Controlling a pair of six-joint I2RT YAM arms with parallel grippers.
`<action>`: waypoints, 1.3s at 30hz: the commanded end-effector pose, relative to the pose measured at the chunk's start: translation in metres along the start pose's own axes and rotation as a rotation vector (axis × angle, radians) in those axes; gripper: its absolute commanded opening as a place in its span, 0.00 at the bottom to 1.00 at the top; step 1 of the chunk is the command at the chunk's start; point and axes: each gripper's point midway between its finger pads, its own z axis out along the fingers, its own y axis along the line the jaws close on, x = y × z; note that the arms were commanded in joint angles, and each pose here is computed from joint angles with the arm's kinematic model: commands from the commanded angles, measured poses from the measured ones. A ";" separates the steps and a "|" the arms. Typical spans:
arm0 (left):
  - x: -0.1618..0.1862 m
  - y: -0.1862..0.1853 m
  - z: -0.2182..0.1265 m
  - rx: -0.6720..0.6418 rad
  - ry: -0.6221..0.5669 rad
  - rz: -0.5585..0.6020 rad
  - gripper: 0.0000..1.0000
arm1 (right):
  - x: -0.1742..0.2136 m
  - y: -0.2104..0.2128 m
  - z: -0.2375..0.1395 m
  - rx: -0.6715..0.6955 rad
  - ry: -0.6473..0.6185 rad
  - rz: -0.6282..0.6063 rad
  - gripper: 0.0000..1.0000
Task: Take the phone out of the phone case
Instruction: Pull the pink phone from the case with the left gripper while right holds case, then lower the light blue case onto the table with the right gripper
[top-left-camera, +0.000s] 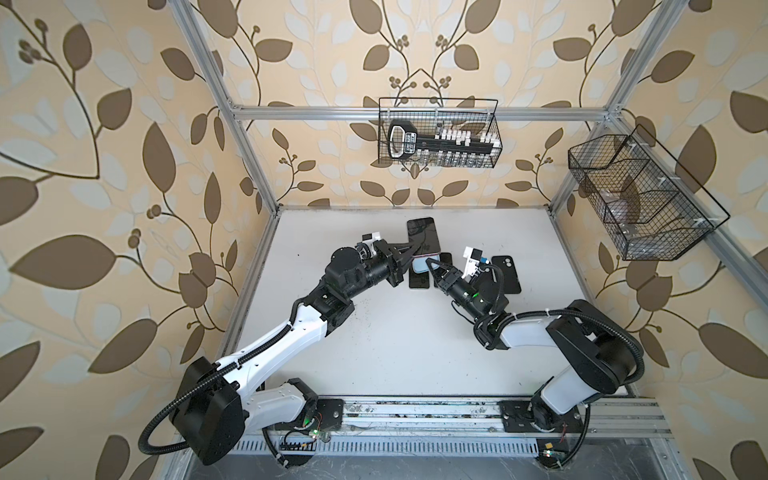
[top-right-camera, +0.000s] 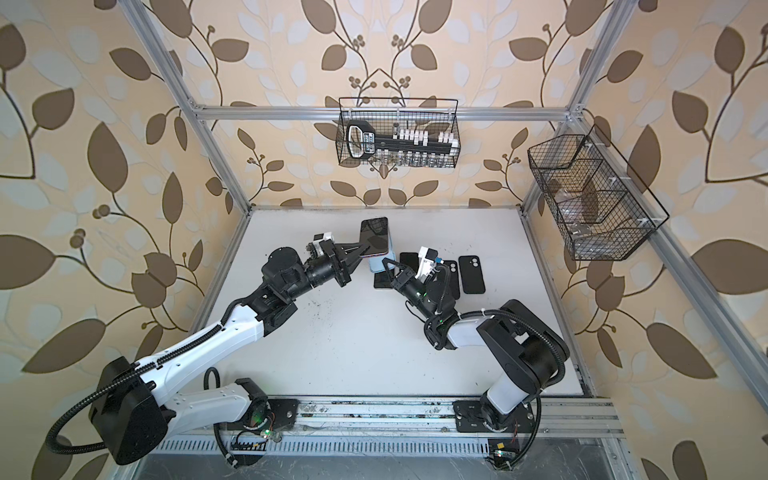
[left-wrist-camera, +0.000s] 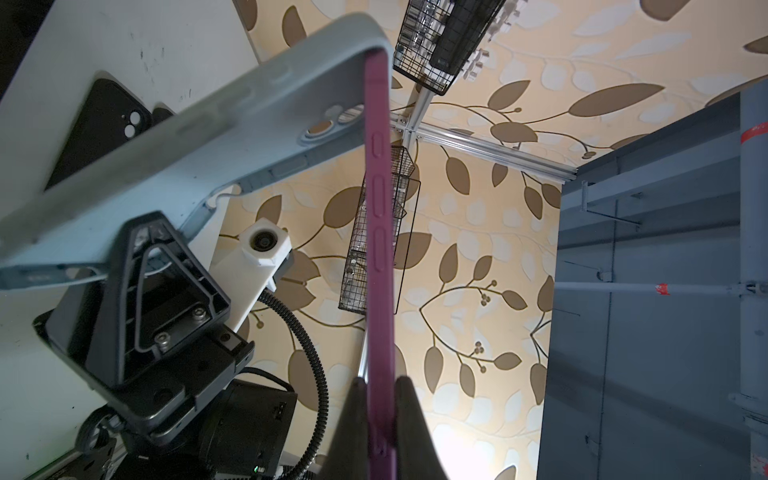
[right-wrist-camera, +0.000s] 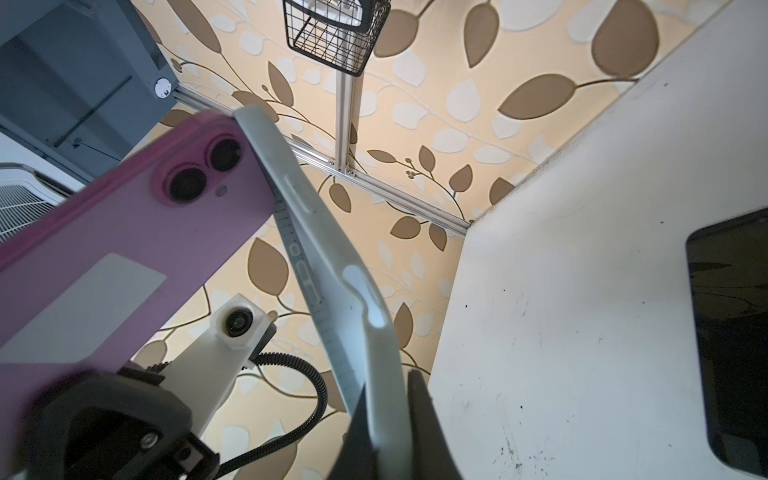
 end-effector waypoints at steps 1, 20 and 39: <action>0.023 -0.116 -0.024 0.380 0.000 0.174 0.00 | 0.007 -0.035 -0.007 0.086 0.014 0.030 0.00; 0.029 -0.064 -0.014 0.311 0.061 0.172 0.00 | -0.005 -0.056 -0.005 0.111 -0.009 0.031 0.00; -0.037 -0.030 -0.036 0.153 -0.002 0.321 0.00 | -0.004 -0.055 -0.066 0.293 0.025 0.017 0.01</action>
